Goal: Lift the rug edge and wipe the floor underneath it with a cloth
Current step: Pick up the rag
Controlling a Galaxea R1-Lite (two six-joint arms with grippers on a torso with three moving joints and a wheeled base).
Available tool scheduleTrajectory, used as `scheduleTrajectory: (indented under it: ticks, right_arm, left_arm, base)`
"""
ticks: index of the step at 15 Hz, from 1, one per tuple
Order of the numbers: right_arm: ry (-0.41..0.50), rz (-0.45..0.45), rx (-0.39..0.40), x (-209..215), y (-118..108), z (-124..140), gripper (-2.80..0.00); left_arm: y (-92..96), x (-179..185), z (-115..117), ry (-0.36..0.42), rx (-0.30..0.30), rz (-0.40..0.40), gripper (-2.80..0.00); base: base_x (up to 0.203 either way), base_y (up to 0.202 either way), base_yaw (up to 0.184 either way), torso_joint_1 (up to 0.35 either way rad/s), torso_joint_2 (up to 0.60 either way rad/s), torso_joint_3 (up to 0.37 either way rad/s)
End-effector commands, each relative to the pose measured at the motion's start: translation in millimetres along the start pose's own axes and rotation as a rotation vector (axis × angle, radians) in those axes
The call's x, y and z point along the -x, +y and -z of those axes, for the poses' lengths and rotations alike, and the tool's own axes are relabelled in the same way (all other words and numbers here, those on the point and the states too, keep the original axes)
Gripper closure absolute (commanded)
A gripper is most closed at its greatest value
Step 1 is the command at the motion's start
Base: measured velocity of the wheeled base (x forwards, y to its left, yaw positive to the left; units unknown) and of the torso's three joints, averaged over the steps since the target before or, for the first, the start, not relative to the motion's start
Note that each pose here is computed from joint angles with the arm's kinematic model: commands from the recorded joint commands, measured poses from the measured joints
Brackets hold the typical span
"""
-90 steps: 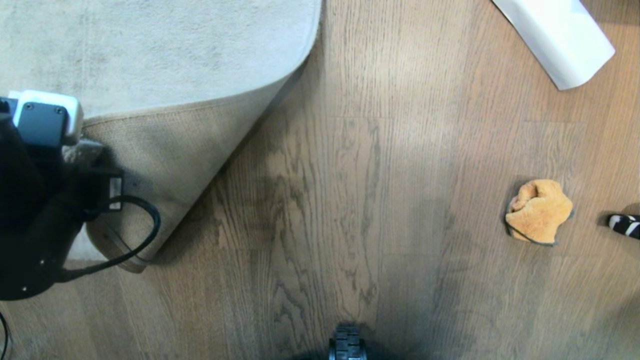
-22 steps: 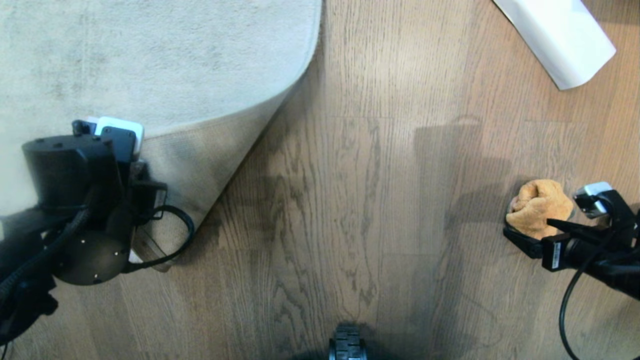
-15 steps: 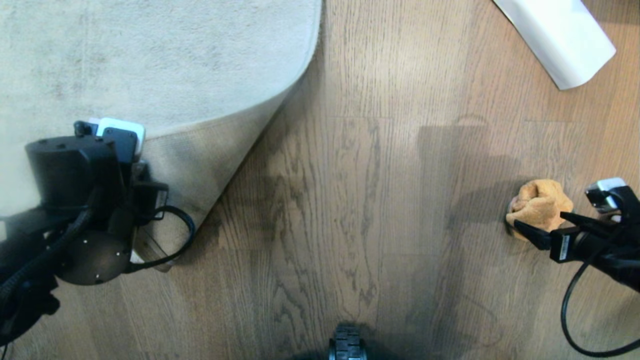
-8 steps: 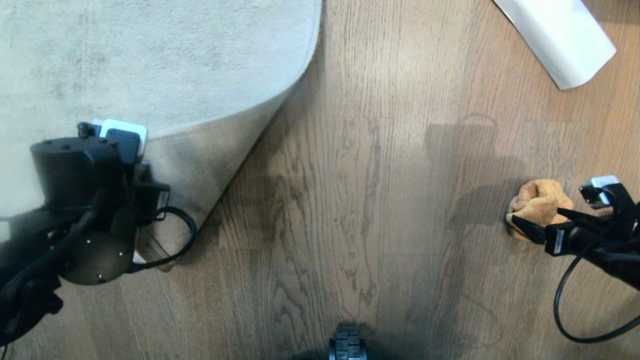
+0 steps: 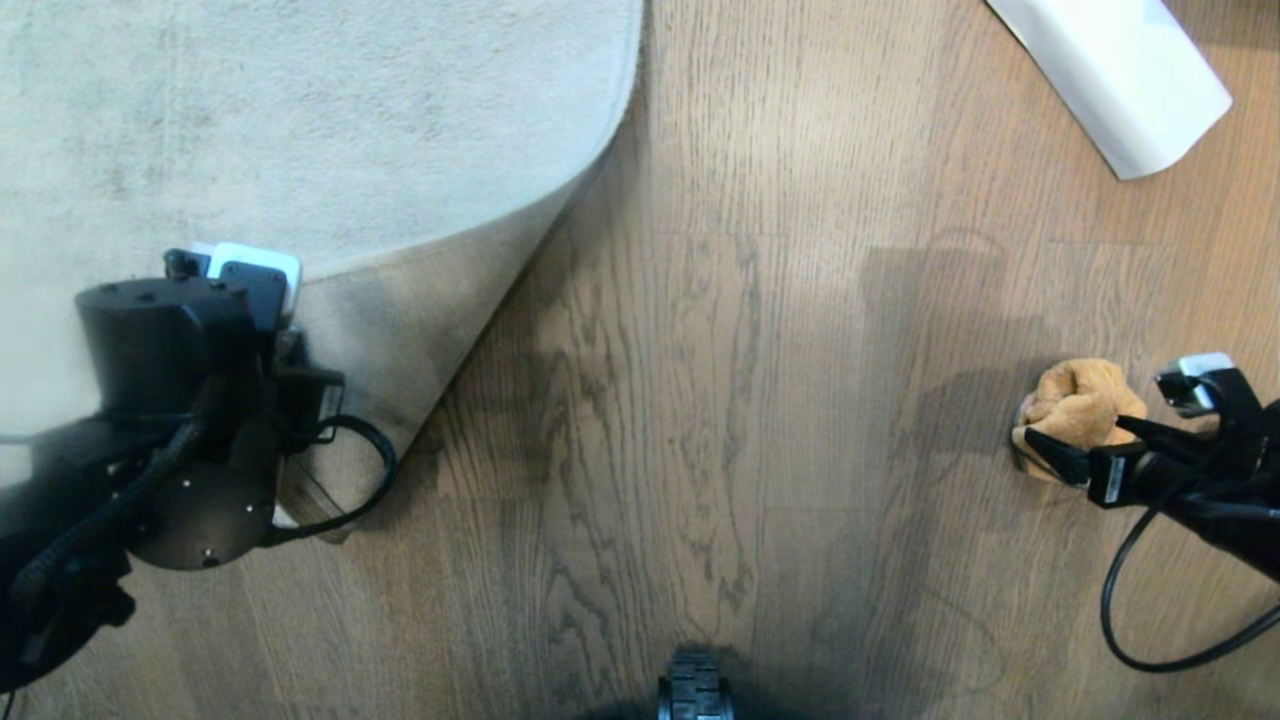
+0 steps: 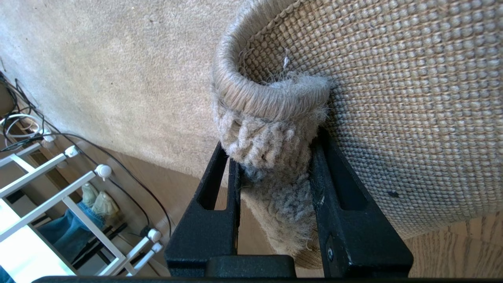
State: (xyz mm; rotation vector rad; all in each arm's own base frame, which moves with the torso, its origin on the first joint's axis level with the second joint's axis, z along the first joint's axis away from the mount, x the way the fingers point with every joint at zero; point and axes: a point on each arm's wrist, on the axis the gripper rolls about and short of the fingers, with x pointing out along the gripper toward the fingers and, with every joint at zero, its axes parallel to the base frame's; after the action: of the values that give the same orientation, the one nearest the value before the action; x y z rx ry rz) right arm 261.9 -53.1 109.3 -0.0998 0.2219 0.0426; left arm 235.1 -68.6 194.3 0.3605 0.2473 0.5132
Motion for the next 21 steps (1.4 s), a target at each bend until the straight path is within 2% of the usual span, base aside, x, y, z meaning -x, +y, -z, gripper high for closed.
scheduleTrajectory:
  ticks: [1, 13, 14, 21]
  right_arm:
    - [0.001, -0.002, 0.001, -5, -1, 1, -2.80]
    - [-0.018, -0.001, 0.005, -21, -4, 7, -2.80]
    - [-0.024, 0.000, 0.006, -22, -5, 6, 0.00]
    - [-0.035, 0.002, 0.010, -21, -5, 4, 0.00]
  left_arm:
    - [-0.7, 0, 0, 0.001, -0.001, -0.004, 0.00]
    - [-0.8, 0, 1, 0.002, -0.003, -0.004, 0.00]
    - [-0.4, 0, 0, 0.001, -0.001, -0.005, 0.00]
    - [0.0, 0, 0, 0.000, 0.001, -0.007, 0.00]
  base:
    - [0.000, 0.000, 0.000, 0.000, 0.00, 0.000]
    - [0.000, 0.000, 0.000, 0.000, 0.00, 0.000]
    - [0.000, 0.000, 0.000, 0.000, 0.00, 0.000]
    - [0.000, 0.000, 0.000, 0.000, 0.00, 0.000]
